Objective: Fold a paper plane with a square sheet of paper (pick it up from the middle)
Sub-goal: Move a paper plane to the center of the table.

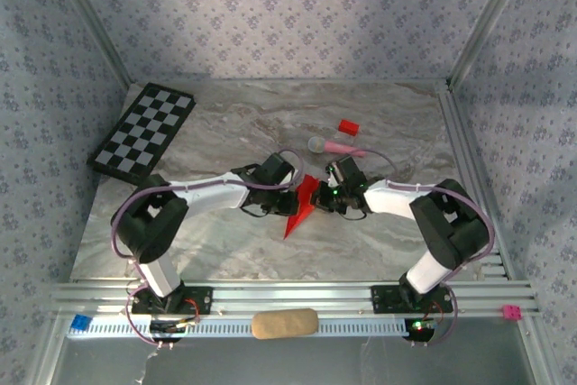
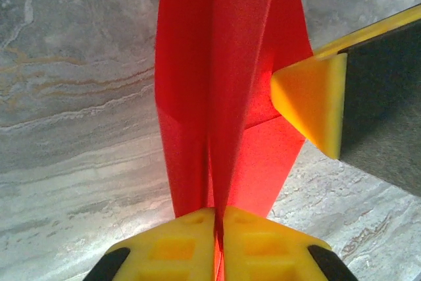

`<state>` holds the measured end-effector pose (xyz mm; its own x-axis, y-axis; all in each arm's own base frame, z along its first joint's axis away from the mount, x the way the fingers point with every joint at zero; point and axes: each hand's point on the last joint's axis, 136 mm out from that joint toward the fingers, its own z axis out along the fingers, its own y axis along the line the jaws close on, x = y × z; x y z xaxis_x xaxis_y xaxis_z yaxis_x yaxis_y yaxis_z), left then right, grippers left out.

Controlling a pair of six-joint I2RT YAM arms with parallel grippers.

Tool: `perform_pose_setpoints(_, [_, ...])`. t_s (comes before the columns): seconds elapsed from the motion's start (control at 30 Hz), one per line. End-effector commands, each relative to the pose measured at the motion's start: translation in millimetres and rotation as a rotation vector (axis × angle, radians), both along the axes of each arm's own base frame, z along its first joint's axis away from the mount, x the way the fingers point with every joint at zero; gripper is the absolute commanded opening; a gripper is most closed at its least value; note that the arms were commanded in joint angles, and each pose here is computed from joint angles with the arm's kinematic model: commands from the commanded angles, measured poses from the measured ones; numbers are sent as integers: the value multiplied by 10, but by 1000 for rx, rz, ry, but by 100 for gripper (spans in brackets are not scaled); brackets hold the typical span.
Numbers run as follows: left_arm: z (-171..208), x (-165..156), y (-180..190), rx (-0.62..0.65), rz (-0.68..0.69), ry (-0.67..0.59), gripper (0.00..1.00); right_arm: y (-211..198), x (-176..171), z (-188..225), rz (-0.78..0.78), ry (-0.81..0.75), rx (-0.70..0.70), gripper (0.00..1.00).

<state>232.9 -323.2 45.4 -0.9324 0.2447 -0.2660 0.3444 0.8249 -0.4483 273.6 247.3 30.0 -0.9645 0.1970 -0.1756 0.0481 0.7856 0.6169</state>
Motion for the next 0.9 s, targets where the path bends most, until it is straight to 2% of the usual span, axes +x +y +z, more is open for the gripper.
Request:
perform_pose_setpoints(0.0, [31,-4,-52,8,-26,5,15,46,15,-14,16,1,18,5])
perform_pose_setpoints(0.17, [13,7,-41,21,-27,0,20,54,24,-15,20,-4,23,5])
perform_pose_setpoints(0.87, [-99,-26,-32,70,-49,2,26,60,18,-1,25,-4,26,5])
